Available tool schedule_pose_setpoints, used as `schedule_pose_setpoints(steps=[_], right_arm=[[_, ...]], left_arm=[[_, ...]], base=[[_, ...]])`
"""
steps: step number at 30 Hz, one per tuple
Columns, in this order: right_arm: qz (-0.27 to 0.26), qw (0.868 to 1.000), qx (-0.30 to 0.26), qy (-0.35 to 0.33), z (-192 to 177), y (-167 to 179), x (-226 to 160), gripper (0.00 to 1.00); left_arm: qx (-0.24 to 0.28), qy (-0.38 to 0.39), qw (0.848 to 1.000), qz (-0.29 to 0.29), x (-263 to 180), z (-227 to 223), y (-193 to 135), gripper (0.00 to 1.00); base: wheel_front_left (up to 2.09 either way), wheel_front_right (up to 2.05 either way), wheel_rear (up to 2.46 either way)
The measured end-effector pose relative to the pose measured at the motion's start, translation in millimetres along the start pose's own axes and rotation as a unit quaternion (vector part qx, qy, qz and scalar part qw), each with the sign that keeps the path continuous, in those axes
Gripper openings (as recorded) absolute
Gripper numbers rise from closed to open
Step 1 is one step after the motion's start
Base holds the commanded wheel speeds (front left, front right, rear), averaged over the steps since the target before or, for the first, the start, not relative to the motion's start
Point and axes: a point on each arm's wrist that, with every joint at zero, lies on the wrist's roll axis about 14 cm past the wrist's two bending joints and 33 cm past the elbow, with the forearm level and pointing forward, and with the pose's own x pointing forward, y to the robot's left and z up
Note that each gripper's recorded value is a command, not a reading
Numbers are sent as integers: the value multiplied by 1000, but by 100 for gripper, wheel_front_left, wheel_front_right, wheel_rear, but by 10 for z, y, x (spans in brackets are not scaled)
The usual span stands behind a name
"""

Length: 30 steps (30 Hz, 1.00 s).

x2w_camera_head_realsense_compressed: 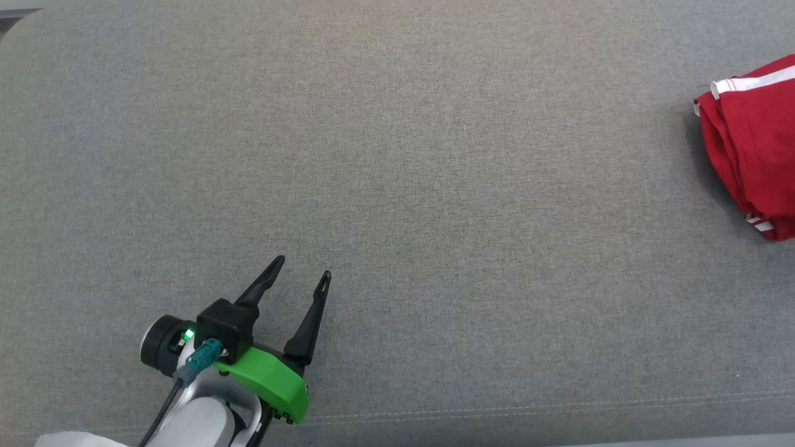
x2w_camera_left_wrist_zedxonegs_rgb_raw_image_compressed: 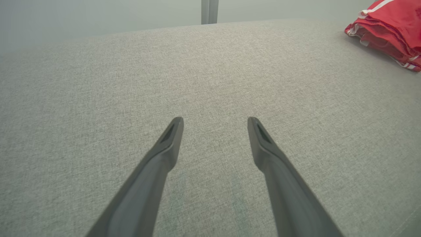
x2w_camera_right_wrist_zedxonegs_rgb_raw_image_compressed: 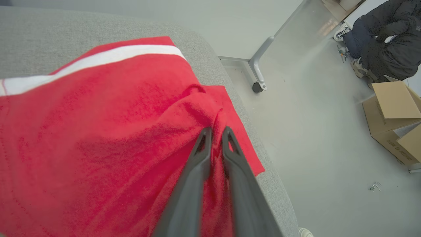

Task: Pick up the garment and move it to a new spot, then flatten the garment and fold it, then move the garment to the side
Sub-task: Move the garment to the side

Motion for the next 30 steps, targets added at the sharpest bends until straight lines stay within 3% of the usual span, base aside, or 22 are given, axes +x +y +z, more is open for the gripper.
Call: schedule_pose_setpoints(steps=[5,8,16,24,30], right_arm=[[-10,1000,2,12,-116,-13,16,100],[-7,1000,10,0,-108,22,-27,100],[27,995,48,-78,129,191,-229,100],[71,975,133,-162,418,428,-553,100],[111,960,155,-205,497,667,-859,100]], left_arm=[[7,-16,1000,5,17,74,26,100],[-16,-33,999,27,12,167,92,100],[-49,-70,994,69,-110,356,186,100],[-80,-92,987,108,-282,459,309,100],[-95,-116,977,151,-465,561,470,100]], base=[[0,0,0],[0,0,0],[0,0,0],[0,0,0],[0,0,0]])
